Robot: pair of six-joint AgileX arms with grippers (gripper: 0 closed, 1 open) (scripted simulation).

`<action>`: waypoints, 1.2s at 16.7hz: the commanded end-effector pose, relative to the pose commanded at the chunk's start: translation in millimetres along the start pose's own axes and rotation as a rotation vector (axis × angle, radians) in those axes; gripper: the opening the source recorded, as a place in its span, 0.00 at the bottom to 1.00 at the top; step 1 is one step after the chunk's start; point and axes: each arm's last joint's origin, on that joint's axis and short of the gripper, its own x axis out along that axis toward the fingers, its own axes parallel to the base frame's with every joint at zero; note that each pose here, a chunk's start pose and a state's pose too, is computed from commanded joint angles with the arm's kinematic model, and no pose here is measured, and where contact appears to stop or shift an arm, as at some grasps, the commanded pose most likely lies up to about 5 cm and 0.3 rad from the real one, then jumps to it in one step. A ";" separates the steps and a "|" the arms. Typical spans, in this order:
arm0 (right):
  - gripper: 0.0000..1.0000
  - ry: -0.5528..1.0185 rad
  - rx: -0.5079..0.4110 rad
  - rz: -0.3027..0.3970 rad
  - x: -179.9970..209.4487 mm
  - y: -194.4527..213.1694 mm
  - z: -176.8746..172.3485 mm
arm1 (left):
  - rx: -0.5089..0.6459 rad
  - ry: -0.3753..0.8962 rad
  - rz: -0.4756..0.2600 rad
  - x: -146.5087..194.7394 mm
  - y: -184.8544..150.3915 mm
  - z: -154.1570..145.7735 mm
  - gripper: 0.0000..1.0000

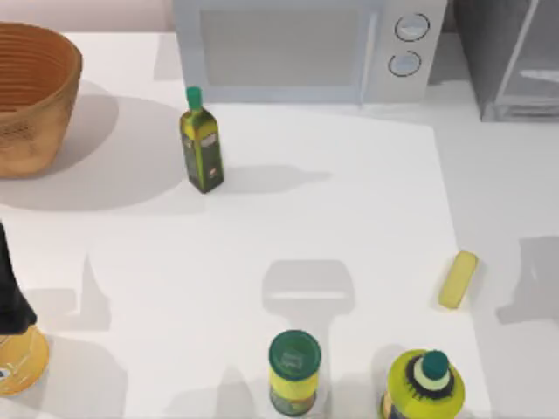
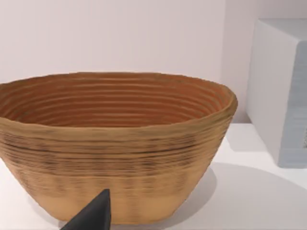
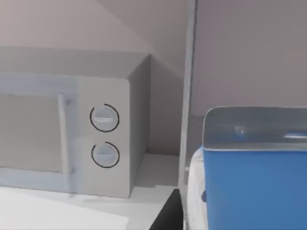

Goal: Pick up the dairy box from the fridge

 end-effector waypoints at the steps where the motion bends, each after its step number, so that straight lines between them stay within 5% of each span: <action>1: 0.00 -0.013 -0.001 0.033 5.0 2.2 6.6 | 0.000 0.000 0.000 0.0 0.0 0.0 1.00; 8: 0.00 0.064 0.039 0.231 71.8 22.3 10.1 | 0.000 0.000 0.000 0.0 0.0 0.0 1.00; 14: 0.00 0.018 0.008 0.321 126.7 40.3 3.4 | 0.000 0.000 0.000 0.0 0.0 0.0 1.00; 20: 0.00 0.119 0.068 0.444 173.0 71.2 -69.3 | 0.000 0.000 0.000 0.0 0.0 0.0 1.00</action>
